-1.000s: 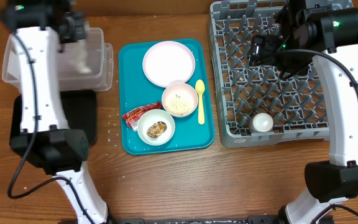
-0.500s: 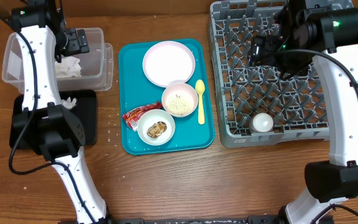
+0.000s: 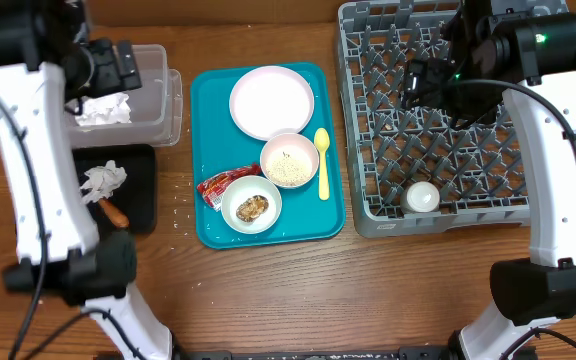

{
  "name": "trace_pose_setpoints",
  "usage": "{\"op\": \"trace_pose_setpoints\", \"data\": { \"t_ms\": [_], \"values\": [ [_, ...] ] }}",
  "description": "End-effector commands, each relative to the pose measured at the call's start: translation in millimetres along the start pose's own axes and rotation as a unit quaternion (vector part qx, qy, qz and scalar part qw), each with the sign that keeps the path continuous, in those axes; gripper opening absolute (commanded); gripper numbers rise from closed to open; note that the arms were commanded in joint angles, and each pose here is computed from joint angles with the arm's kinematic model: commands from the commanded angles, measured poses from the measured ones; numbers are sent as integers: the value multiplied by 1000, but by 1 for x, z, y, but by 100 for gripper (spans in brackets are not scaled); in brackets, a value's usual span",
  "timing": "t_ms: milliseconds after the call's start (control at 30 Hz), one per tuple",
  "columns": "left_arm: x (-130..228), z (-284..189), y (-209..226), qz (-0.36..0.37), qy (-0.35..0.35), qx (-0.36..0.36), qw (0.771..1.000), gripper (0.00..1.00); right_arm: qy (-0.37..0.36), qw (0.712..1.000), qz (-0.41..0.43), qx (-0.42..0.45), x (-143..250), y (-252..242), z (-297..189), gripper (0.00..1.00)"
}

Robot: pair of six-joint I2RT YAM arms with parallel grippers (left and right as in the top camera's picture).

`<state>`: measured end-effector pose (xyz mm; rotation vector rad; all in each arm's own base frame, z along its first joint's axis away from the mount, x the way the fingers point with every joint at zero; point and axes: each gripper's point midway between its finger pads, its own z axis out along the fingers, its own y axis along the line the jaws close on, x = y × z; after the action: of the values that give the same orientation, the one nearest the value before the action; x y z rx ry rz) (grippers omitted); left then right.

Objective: Sort waste into correct bins and load items into the dishwasher

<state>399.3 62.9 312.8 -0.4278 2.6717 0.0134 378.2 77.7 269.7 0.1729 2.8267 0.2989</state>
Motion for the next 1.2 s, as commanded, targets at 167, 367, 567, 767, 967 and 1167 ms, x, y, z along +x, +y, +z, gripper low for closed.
{"op": "trace_pose_setpoints", "data": {
  "t_ms": [167,367,567,767,967,1167],
  "values": [
    [72,4,39,-80,74,-92,990,100,-10,1000,-8,-5,-3,4,-4,95],
    [115,48,69,-152,83,-128,976,98,-10,1000,-11,-4,-3,4,-4,95],
    [127,106,95,-128,57,-85,987,100,-11,1000,-11,-5,-4,4,-4,95],
    [143,182,112,-33,49,-74,996,100,-12,1000,-12,-5,-4,4,-4,95],
    [148,228,114,43,62,-65,995,98,-10,1000,-11,-5,-3,4,-4,95],
    [136,252,123,55,43,-83,994,98,-7,1000,-11,-4,-1,3,-4,95]
  ]
}}
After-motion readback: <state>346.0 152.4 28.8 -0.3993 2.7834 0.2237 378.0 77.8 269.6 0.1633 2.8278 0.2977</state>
